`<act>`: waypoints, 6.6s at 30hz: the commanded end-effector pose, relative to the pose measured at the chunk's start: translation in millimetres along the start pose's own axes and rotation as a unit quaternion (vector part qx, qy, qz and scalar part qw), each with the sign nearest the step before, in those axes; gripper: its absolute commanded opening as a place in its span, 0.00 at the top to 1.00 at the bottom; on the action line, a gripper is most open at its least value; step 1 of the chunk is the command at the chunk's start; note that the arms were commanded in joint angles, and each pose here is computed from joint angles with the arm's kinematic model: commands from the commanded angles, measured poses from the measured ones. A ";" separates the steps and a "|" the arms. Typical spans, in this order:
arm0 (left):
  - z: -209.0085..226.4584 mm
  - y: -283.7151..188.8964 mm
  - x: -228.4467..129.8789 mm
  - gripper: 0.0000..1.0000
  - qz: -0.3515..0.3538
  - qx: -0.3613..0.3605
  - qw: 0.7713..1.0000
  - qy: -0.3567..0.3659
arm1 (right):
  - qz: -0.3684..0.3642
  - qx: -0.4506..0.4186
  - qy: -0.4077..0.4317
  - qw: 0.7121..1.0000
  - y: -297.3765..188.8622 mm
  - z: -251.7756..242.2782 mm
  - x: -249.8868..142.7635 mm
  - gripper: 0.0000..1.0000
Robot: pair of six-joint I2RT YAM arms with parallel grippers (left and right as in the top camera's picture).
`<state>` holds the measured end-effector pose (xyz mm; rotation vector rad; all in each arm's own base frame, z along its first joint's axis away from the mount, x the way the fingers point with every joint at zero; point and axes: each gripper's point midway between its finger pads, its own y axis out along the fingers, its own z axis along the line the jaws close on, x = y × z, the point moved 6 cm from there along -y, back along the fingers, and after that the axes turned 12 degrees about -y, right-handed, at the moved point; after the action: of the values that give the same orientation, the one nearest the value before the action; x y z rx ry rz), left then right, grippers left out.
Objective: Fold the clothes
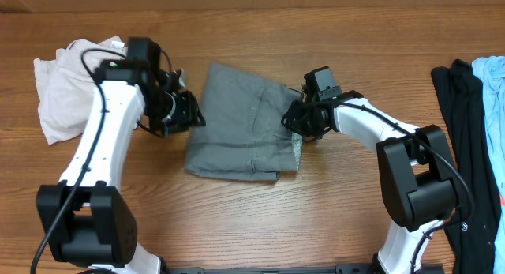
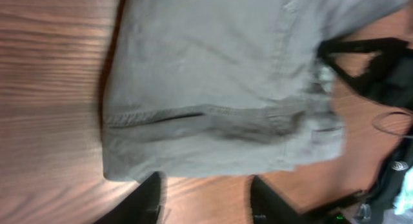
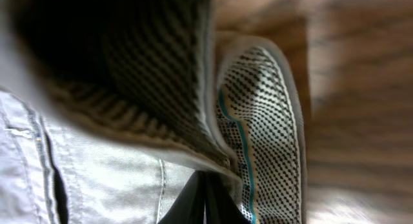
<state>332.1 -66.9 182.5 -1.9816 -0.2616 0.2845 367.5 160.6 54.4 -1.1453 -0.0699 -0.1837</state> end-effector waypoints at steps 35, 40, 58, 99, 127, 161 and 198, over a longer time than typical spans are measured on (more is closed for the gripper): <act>-18.0 51.6 59.6 0.45 -0.148 -0.028 0.989 0.001 | -0.228 -0.033 -0.211 0.950 -111.9 63.1 29.1 0.91; -26.1 17.1 43.7 0.41 -0.108 -0.003 0.994 0.019 | -0.256 -0.010 -0.204 0.945 -77.0 66.2 52.7 0.96; -34.3 -50.8 3.5 0.37 -0.102 0.020 0.994 0.037 | -0.138 -0.100 -0.074 0.983 -39.7 -68.8 58.7 0.96; 38.6 109.5 -64.8 0.96 -0.021 0.113 0.989 -0.091 | -0.103 0.067 -0.129 0.984 -9.2 -15.5 48.0 0.96; 50.1 -0.3 51.0 0.47 -0.129 -0.051 0.973 -0.183 | -0.004 -0.080 -0.059 0.995 -81.3 5.9 -27.4 0.96; 21.5 130.1 -29.7 0.00 -0.016 -0.127 0.979 -0.162 | 0.064 -0.036 -0.150 0.986 -27.6 10.7 -38.9 0.96; -52.5 31.6 -4.0 0.96 -0.057 -0.368 0.926 0.059 | 0.046 -0.030 -0.183 0.982 -132.3 49.8 -25.0 0.96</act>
<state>322.9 -128.6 95.0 -2.5305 -0.4204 0.2739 309.6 153.9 129.2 -1.2826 -0.1695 0.2208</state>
